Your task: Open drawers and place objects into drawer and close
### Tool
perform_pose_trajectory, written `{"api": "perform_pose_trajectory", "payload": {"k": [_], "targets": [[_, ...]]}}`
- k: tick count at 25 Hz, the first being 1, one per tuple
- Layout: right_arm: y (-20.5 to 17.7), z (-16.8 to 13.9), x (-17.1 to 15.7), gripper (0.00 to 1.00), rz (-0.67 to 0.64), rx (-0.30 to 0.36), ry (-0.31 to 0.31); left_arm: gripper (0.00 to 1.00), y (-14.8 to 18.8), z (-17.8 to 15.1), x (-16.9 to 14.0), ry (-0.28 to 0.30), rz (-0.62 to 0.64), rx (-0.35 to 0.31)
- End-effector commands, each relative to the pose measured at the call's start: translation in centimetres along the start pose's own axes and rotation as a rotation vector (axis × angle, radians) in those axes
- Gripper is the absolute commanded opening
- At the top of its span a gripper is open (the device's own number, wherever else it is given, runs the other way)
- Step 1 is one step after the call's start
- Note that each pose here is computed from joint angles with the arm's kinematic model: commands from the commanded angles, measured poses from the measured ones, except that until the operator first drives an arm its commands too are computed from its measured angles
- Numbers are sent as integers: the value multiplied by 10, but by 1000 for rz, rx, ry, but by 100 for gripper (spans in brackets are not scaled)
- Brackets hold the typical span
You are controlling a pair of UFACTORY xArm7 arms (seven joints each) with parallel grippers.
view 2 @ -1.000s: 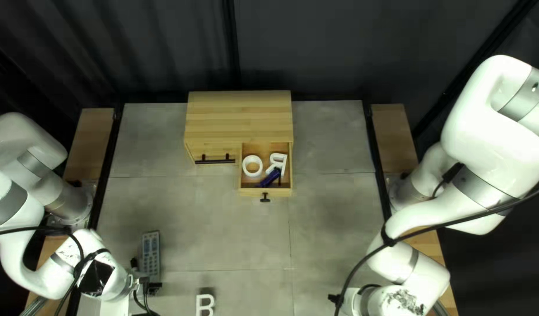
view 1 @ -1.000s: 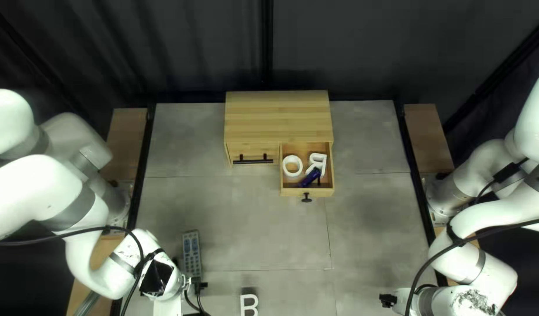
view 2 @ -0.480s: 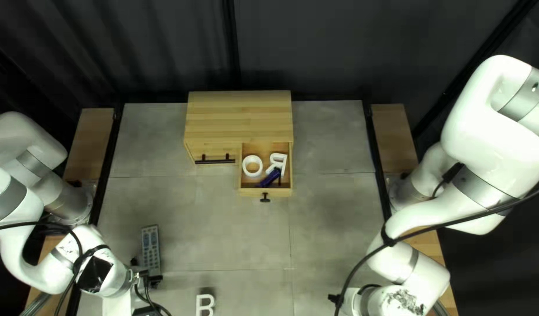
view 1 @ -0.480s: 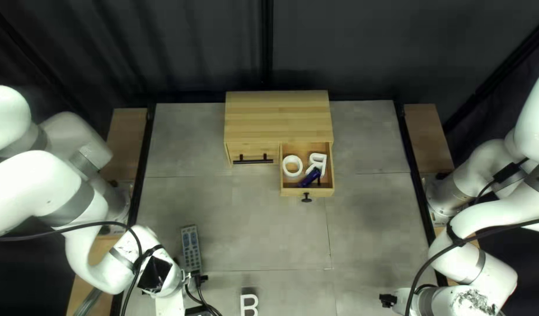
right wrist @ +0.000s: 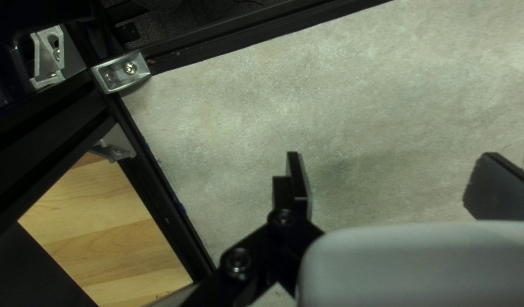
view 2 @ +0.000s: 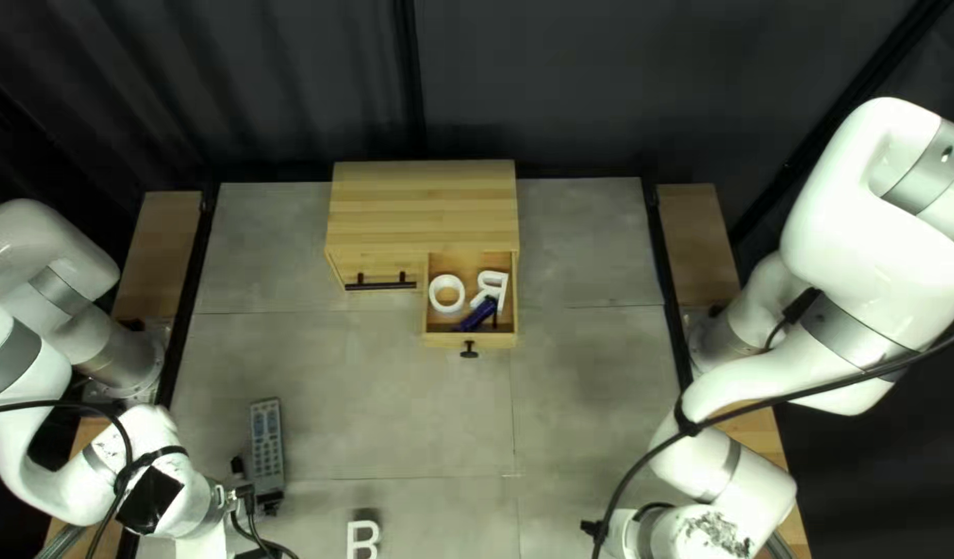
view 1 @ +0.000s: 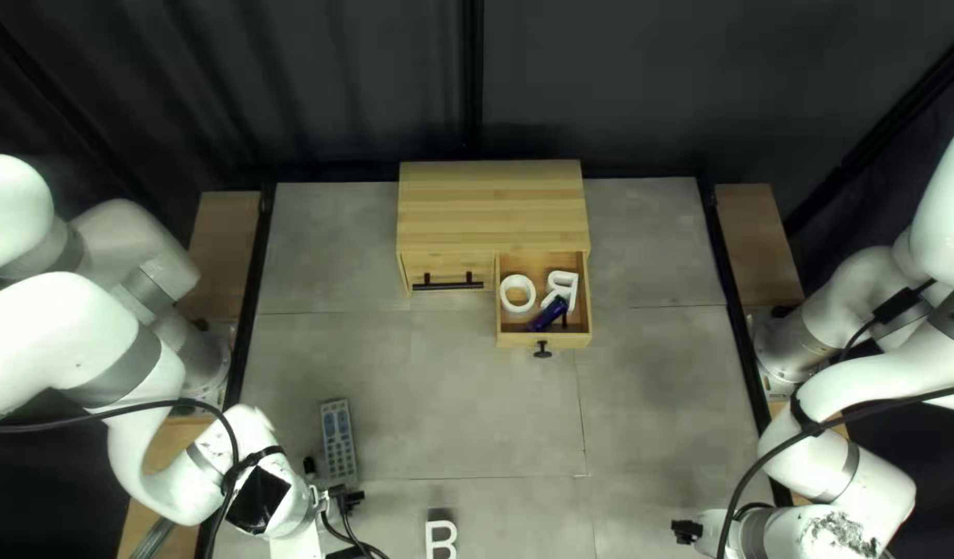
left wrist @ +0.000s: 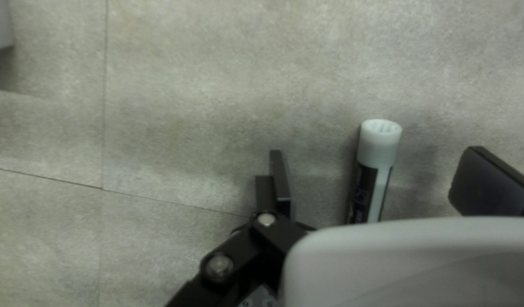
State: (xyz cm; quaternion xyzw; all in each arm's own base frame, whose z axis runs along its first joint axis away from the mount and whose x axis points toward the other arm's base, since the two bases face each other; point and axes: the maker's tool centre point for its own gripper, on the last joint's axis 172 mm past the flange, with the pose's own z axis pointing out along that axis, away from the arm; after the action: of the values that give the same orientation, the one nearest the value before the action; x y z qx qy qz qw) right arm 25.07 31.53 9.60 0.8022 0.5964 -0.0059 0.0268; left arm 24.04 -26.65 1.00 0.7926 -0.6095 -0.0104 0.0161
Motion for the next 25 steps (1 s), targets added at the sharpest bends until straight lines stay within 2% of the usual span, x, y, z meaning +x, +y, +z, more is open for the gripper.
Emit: {"api": "perform_pose_trajectory", "payload": {"k": [1,9,14,17,19,24,25], "targets": [[0,0,0,100,0,0,0,0,1,0,-2,-5,3,-2],[0,0,0,100,0,0,0,0,0,-3,-4,-20,4,-5],[0,0,0,100,0,0,0,0,-5,-40,-1,-40,12,0],[0,0,0,100,0,0,0,0,-8,-87,0,-60,41,-13],[0,0,0,100,0,0,0,0,-15,-104,0,-71,52,-14],[0,0,0,100,0,0,0,0,-64,-144,-6,-115,87,14],[0,0,0,100,0,0,0,0,-86,-156,-14,-134,86,38]]}}
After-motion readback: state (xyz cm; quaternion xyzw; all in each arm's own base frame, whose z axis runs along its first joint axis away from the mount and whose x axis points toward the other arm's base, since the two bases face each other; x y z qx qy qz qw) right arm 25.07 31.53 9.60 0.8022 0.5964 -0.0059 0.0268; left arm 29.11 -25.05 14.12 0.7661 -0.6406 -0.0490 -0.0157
